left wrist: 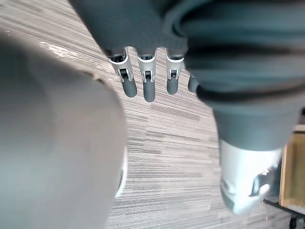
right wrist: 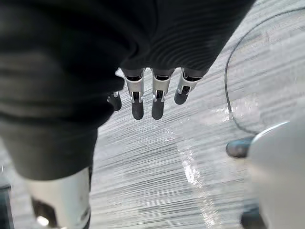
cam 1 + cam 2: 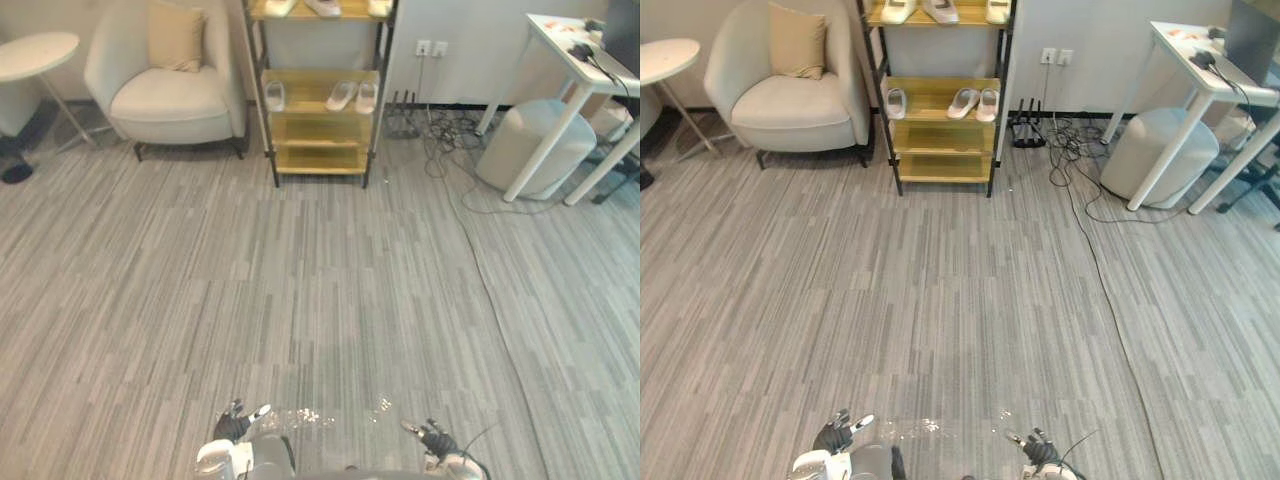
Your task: Organize the slippers on the shoe rack
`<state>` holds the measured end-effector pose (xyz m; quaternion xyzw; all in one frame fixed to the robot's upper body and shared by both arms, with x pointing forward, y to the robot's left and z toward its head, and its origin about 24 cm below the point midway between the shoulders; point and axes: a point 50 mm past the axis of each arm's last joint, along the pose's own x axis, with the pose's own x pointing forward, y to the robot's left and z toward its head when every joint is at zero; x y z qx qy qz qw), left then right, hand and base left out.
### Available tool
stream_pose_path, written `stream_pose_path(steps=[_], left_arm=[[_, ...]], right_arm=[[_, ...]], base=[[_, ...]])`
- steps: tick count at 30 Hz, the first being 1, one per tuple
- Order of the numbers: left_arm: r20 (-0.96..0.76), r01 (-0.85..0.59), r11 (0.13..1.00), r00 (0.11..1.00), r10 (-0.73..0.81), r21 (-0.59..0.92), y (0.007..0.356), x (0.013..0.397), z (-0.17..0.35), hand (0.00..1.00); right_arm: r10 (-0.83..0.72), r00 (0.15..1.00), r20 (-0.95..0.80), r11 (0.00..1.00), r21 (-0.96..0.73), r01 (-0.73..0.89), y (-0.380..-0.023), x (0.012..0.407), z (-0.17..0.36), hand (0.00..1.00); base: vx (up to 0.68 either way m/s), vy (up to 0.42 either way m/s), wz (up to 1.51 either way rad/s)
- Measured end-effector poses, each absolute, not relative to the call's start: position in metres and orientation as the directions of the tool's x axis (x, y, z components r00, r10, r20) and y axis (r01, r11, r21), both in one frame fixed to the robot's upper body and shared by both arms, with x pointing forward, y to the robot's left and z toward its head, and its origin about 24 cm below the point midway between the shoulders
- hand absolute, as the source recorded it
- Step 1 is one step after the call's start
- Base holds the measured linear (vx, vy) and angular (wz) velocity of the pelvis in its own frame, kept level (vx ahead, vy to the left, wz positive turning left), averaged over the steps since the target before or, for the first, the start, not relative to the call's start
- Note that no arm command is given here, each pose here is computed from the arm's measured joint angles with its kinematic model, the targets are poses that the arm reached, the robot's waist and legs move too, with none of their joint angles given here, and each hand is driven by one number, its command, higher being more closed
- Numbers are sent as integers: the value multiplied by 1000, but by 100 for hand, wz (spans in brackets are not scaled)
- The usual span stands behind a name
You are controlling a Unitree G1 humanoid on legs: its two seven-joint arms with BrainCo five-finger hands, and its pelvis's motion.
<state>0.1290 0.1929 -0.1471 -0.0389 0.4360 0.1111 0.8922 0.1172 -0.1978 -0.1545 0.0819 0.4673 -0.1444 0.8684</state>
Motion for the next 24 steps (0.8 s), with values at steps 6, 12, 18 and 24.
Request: stream_pose_path(steps=[6, 12, 18, 24], left_arm=[[-765, -224, 974, 623, 160, 21, 192, 137, -144, 0], [-786, -202, 977, 594, 174, 63, 204, 131, -145, 0], [-792, -194, 980, 589, 159, 52, 199, 130, -147, 0], [-803, -183, 983, 582, 129, 25, 186, 128, -150, 0]], right_arm=[[-149, 539, -829, 954, 24, 299, -191, 125, -153, 0], [-105, 558, -823, 960, 61, 272, -178, 131, -153, 0], [-117, 589, -800, 964, 51, 261, -186, 139, -148, 0], [-147, 609, -779, 963, 28, 268, -199, 145, -143, 0]], base=[[375, 181, -29], [503, 189, -14], [537, 5, 9], [638, -218, 57]])
